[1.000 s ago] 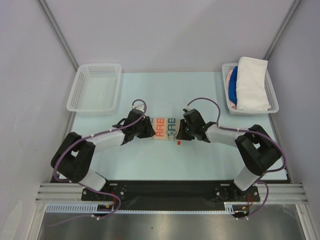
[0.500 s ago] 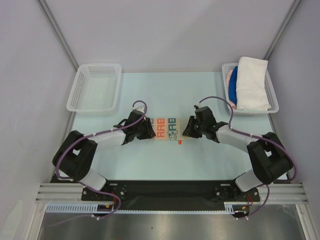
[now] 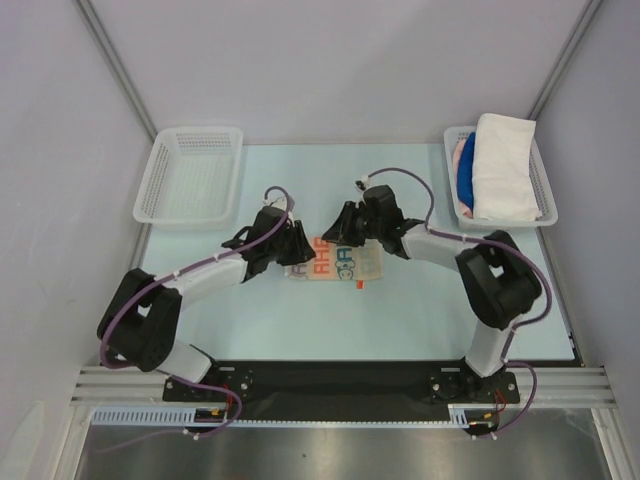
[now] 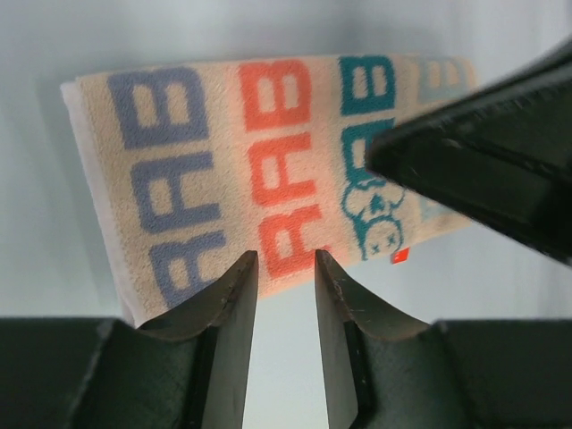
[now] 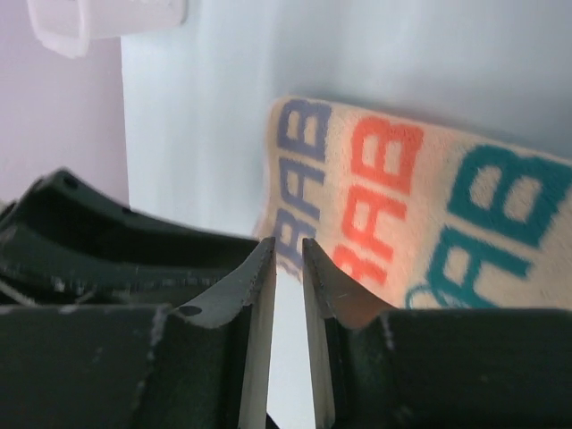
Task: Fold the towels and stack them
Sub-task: Fold the towel
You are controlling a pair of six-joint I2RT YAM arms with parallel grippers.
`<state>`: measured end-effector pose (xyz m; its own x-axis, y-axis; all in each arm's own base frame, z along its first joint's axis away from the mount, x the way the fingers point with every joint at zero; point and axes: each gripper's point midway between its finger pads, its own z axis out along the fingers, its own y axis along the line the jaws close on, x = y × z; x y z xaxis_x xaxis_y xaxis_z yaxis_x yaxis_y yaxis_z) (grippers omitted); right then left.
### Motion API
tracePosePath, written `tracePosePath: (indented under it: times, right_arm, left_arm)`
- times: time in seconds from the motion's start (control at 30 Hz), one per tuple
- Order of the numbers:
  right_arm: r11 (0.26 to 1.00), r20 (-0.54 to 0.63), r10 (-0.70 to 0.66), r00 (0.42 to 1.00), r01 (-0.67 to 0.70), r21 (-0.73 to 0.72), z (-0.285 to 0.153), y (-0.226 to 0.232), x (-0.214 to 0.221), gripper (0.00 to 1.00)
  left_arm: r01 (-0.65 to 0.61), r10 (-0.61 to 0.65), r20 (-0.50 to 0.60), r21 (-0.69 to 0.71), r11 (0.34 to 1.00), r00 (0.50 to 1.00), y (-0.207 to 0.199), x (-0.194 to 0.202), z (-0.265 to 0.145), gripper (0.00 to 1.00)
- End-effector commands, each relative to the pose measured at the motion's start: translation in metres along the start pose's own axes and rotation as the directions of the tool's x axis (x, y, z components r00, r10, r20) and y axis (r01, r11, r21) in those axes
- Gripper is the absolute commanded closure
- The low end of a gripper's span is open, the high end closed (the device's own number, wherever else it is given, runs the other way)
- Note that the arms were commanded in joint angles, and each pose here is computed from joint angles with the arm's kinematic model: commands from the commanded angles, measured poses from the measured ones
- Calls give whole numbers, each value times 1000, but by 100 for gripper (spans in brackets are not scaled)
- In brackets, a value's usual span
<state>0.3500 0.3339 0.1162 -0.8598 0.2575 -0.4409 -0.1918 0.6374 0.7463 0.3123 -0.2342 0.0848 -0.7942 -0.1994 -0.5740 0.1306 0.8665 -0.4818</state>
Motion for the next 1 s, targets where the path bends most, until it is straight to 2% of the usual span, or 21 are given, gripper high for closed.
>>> tracePosePath:
  times: [0.0,0.2,0.47,0.57,0.77,0.97]
  right_arm:
    - [992,-12,58,998,-59,-113,31,18,-7,78]
    - [988,-18,130,991,-131,-75,52,-22,-3,79]
    - [971,3,240,971,-240,-2,18,-99,-14,78]
    - [967,8,256,967,-256,-9,4,-107,-21,78]
    - [987,20,157,987,-156,-37,-20,-62,-23,77]
    - [991,-54,94,994,-99,-87,-12,-15,20,76]
  left_arm:
    - [15,-16,-28,-24,1000,999,12,14,4,64]
    - [18,-27,-77,-111,994,997,42,39,17,69]
    - [43,-58,-108,-137,990,992,58,54,25,75]
    - [44,-59,-113,-130,990,992,56,55,26,76]
    - [46,-58,-103,-111,993,993,50,49,25,76]
    - [40,-47,-79,-83,996,996,39,35,21,75]
